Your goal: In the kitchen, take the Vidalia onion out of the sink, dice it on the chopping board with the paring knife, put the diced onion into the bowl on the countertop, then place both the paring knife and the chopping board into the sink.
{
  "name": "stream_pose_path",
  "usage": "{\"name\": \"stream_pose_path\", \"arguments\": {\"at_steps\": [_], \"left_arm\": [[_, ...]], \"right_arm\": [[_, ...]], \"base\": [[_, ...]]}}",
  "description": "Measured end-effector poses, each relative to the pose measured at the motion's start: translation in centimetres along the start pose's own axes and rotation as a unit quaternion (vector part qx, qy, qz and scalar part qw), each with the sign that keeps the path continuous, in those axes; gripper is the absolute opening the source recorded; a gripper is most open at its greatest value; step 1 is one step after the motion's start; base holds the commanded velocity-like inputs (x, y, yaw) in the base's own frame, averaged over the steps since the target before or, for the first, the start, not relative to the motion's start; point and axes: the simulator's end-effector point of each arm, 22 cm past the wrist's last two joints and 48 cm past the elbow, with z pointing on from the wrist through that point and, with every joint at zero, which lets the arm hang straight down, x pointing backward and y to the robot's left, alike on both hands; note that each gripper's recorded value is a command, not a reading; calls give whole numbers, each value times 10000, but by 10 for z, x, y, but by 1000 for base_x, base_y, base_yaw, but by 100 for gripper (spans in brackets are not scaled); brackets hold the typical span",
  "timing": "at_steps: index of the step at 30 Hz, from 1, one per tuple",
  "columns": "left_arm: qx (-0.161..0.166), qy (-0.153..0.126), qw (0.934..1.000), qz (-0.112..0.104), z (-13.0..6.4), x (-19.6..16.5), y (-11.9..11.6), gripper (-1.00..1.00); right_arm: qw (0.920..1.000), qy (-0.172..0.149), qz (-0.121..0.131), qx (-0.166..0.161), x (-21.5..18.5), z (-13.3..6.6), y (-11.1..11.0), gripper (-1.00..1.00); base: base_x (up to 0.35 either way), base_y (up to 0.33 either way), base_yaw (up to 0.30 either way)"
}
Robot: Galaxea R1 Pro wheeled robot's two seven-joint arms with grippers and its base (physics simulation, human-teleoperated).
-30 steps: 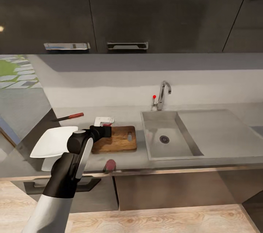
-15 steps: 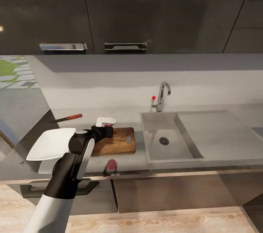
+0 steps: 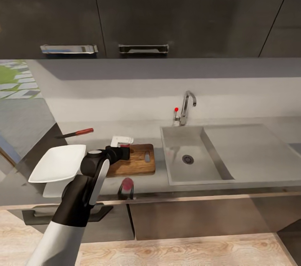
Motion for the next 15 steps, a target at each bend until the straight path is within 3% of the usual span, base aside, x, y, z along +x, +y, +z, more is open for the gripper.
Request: {"name": "stream_pose_path", "arguments": {"at_steps": [15], "left_arm": [[7, 195, 9998, -31, 13, 18, 2, -100]], "right_arm": [[9999, 122, -14, 2, 10, 1, 0, 100]], "base": [[33, 0, 0]]}}
